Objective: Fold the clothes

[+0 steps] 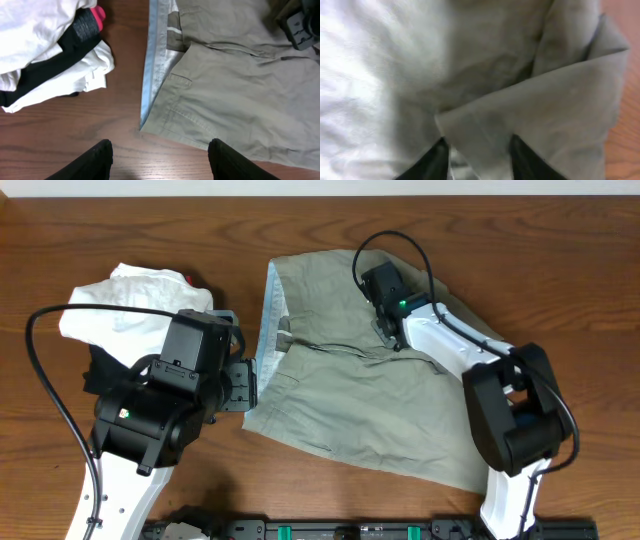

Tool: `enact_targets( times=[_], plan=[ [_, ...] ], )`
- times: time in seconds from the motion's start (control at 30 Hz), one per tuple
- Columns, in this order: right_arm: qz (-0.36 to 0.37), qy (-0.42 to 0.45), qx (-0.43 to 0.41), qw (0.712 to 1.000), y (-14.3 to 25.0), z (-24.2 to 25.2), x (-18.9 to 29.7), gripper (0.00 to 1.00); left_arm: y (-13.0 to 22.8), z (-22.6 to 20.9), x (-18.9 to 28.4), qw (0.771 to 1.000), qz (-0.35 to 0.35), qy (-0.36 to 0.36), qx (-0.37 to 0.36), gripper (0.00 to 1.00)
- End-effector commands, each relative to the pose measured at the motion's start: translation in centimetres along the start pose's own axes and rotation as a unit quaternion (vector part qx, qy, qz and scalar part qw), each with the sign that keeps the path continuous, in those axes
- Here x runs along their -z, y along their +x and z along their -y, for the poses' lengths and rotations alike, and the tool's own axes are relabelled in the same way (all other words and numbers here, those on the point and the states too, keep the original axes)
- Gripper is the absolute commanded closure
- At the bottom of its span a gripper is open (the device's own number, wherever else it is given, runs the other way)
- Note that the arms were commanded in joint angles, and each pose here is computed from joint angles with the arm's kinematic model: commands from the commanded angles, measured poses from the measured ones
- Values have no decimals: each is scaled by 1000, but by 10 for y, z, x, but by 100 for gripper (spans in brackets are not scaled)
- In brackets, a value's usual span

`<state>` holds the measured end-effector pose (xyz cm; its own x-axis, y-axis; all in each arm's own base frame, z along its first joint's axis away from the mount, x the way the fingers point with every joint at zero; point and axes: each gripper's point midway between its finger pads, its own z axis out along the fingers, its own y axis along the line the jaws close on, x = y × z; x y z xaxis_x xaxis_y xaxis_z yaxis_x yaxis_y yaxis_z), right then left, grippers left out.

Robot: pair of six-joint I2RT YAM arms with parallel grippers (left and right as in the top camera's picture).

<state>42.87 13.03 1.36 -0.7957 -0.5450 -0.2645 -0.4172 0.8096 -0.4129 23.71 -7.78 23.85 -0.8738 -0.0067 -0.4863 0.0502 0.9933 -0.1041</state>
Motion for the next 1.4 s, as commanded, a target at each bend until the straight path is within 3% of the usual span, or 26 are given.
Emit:
enact_targets(
  times=[0.0,0.1,0.33,0.7,0.83,0.87,0.9,0.93,0.97,1.0,1.07,1.1,1.13,1.17,1.23,1.37],
  plan=[
    [-21,9,-10,1000,10,4,-12,52,-3,-2,4,1000,5,-4,-5,36],
    [-20,26,-11,999,9,10,-12,57,-3,-2,4,1000,6,-4,-5,37],
    [-15,63,-27,998,5,26,-6,99,-3,-2,4,1000,6,-4,-6,36],
    [62,84,-93,990,-28,62,41,99,-5,-2,4,1000,9,-3,-5,36],
    [87,125,-63,986,-38,86,61,99,-8,-1,4,1000,16,-1,-5,37],
    [80,194,-83,974,-33,114,72,99,-8,-1,4,1000,16,-1,-5,37],
    [79,330,-194,921,-16,171,100,91,-9,0,4,1000,18,-1,-5,37],
    [99,422,-309,847,4,210,124,84,-9,0,4,1000,18,-1,-5,36],
    [121,458,-390,790,20,236,137,87,-9,0,4,1000,18,-1,-5,36],
    [130,426,-421,790,24,255,132,89,-9,-1,4,1000,17,-1,-5,37],
    [133,294,-407,855,15,260,111,89,-7,-1,4,1000,13,-2,-5,36],
    [142,242,-411,867,11,259,106,69,-6,-1,4,1000,12,-2,-5,37],
    [150,196,-416,875,10,258,102,24,-6,-1,4,1000,12,-2,-5,37],
    [151,169,-420,879,12,258,100,9,-6,-1,4,1000,12,-2,-5,36],
    [149,128,-429,882,19,262,94,30,-7,-1,4,1000,13,-2,-5,37],
    [132,46,-404,904,23,242,84,48,-6,-1,4,1000,12,-2,-5,36]
  ],
)
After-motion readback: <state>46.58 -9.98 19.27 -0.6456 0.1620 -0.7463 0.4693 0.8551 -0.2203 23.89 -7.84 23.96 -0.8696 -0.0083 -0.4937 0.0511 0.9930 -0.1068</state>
